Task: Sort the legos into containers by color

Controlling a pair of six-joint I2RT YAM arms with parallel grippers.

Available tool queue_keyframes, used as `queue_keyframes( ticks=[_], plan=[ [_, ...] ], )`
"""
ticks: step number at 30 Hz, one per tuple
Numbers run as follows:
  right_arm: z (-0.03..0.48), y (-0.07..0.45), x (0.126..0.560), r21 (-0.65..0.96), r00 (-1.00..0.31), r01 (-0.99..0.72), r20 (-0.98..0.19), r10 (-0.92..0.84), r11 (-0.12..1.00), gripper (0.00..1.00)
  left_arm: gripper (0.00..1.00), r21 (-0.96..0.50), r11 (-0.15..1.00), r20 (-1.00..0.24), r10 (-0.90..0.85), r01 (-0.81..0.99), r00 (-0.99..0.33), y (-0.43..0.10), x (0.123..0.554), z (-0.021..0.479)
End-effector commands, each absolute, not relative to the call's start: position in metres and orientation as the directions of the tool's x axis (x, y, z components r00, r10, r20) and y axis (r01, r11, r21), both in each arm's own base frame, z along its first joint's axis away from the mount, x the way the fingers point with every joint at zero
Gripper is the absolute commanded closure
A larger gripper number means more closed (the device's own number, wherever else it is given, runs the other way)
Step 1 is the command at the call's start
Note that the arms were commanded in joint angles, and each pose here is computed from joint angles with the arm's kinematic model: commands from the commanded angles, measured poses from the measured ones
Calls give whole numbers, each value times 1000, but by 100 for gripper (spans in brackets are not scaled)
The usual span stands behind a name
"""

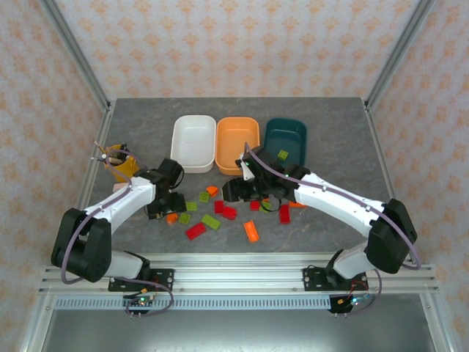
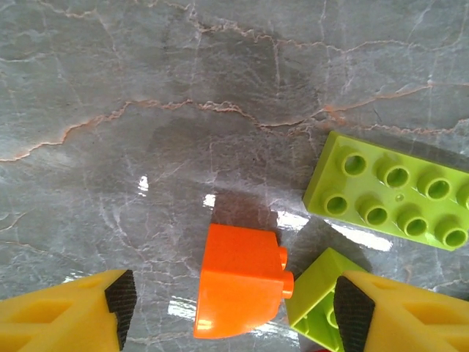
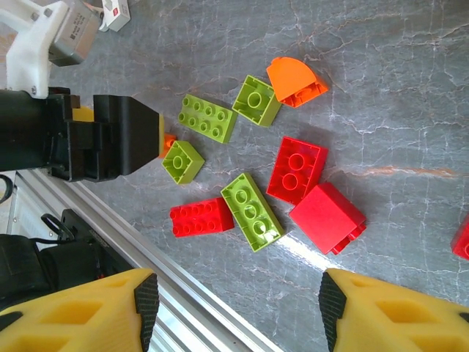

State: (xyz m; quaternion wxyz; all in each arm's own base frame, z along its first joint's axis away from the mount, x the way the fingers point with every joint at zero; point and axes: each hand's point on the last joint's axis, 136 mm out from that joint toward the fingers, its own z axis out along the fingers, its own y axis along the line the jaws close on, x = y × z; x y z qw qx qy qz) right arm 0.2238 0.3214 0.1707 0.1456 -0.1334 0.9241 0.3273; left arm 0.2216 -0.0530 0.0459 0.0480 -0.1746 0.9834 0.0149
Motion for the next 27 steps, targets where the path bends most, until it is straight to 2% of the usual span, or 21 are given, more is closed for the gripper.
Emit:
queue_keyframes(
  ticks=[1, 7, 18, 27],
  plan=[
    [178, 320, 227, 571, -918, -333, -377, -121, 750, 38, 29, 29, 942, -80, -332, -335, -940, -49, 216, 38],
    [178, 322, 230, 568, -918, -328, -380, -113, 755, 39, 37, 56, 930, -69, -360, -364, -930, -45, 211, 31],
    [176, 324, 233, 569, -921, -321, -374, -110, 757, 39, 41, 42, 922, -56, -383, -386, -922, -48, 208, 17],
    [178, 324, 234, 563, -920, -322, -377, -110, 761, 39, 53, 36, 911, -68, -407, -410, -911, -47, 208, 9]
  ],
)
